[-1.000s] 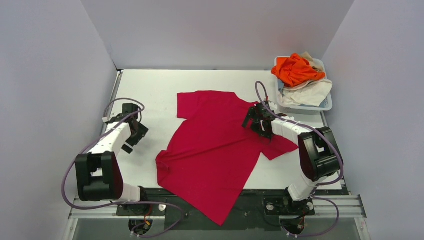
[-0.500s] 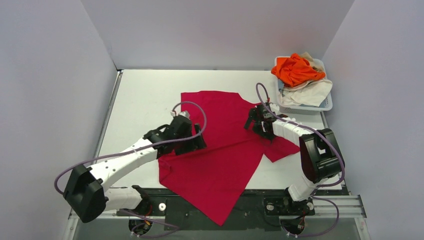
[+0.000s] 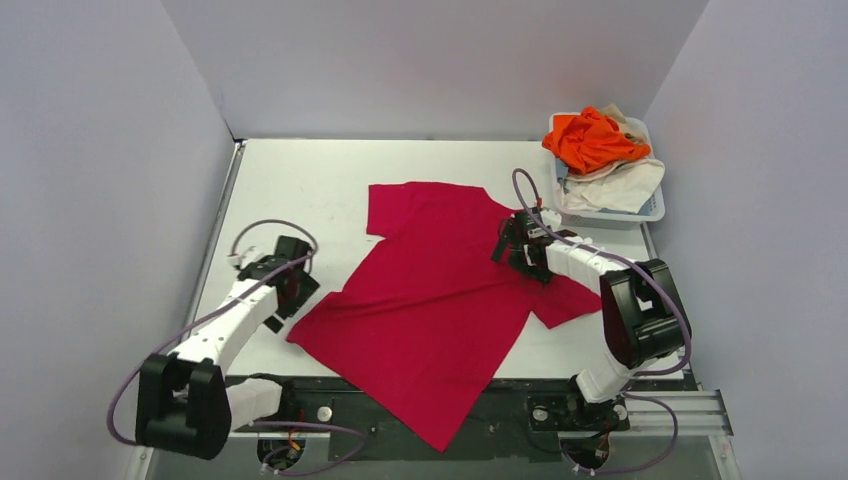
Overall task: Fold and stack the t-shirts
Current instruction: Flatten out the tshirt
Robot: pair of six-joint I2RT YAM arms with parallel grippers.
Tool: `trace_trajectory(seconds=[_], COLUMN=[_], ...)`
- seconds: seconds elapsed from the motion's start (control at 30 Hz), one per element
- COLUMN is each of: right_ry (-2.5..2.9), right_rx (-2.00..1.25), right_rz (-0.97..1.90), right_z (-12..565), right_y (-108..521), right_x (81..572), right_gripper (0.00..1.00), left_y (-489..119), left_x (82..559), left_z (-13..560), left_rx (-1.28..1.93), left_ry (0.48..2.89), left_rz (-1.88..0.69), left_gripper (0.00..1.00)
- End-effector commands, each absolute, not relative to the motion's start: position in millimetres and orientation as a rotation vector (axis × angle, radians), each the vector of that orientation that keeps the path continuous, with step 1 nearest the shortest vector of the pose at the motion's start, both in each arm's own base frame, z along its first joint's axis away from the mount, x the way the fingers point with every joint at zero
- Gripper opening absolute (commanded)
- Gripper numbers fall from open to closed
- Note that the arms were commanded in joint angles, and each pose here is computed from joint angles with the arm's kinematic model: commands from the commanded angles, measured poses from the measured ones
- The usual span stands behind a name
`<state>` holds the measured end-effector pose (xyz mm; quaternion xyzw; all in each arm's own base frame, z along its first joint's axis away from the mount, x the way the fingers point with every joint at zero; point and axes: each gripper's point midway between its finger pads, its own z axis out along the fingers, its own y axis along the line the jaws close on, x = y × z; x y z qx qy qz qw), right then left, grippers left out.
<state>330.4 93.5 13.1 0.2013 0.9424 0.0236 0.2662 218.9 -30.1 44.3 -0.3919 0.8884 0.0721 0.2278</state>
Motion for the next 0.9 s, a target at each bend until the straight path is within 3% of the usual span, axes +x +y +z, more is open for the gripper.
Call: trace_trajectory(seconds=[0.0, 0.13, 0.27, 0.53, 0.67, 0.87], right_ry=[2.674, 2.668, 2.623, 2.487, 2.497, 2.51], right_rx=[0.562, 0.498, 0.352, 0.083, 0.039, 0.065], right_rz=[-0.117, -0.063, -0.018, 0.069, 0.093, 0.127], right_z=[-4, 4, 30, 91, 90, 72], right_y=[65, 73, 88, 134, 159, 195], right_x=[287, 289, 295, 331, 371, 438], right_gripper=[0.96, 0.96, 0.97, 0.97, 0.97, 0.96], left_y=[58, 49, -20, -114, -124, -99], left_x=[210, 234, 261, 221, 210, 226], left_z=[78, 96, 111, 80, 39, 19], left_rx=[-1.393, -1.397, -1.114, -0.833, -0.869, -0.909], left_ry=[2.125, 2.109, 2.218, 2.408, 2.482, 2.521], left_rz=[0.438, 0.234, -0.143, -0.487, -0.527, -0.297], left_gripper=[0.94, 0.94, 0.94, 0.94, 0.94, 0.94])
